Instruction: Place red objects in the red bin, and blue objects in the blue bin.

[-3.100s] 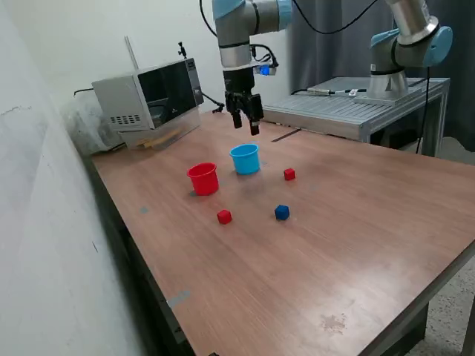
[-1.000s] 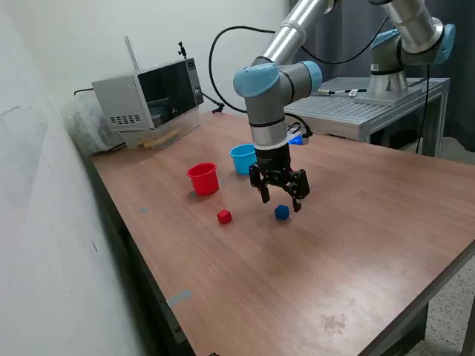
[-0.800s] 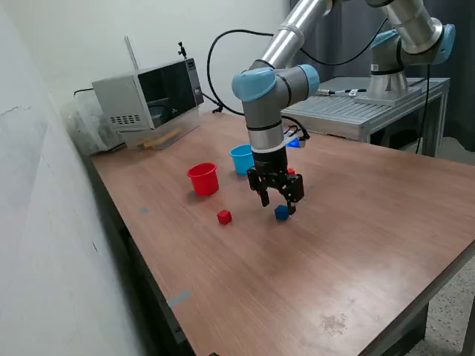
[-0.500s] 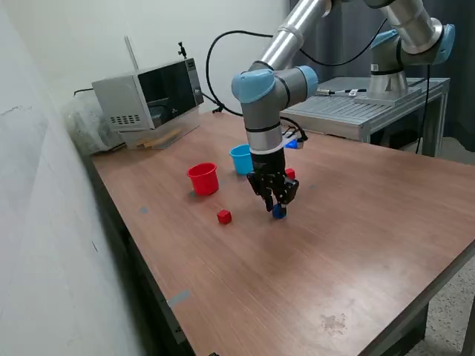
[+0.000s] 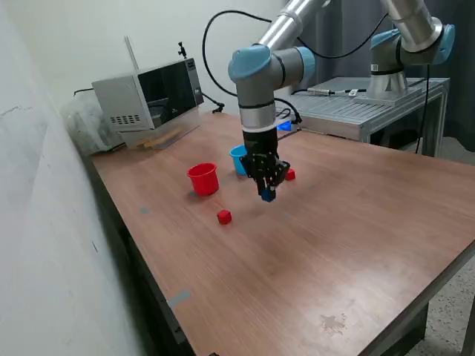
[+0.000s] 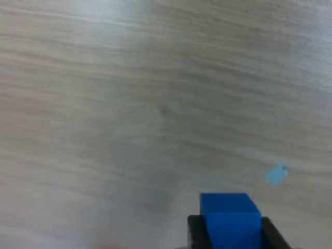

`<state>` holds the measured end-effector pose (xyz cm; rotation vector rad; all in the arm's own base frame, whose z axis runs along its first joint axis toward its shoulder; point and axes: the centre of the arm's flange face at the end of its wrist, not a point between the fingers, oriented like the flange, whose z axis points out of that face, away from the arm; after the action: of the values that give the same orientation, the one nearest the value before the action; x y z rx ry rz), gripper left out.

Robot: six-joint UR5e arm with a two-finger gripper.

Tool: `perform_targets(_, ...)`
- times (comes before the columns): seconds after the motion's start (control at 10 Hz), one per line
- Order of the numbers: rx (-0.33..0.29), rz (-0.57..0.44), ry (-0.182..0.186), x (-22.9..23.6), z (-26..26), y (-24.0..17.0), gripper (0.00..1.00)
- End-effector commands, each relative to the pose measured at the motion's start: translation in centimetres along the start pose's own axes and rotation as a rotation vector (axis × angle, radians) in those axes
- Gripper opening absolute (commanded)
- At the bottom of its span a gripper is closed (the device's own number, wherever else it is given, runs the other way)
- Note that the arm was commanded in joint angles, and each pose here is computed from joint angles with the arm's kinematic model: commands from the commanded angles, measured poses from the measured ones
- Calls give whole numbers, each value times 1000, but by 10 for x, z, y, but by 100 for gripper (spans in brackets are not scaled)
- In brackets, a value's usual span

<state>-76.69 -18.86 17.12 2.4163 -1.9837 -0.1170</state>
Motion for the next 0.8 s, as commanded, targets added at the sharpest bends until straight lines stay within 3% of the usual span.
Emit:
perform_targets(0.0,-47,111,-64,-49,-65,-18,0)
perform_targets(0.2,4,211,-114,-90,-100,-48,0)
perform_targets(0.5,198,365,-168,-169,-83,-97,0)
perform_targets(0.7,226,419,-181,-208,-76,-113,0)
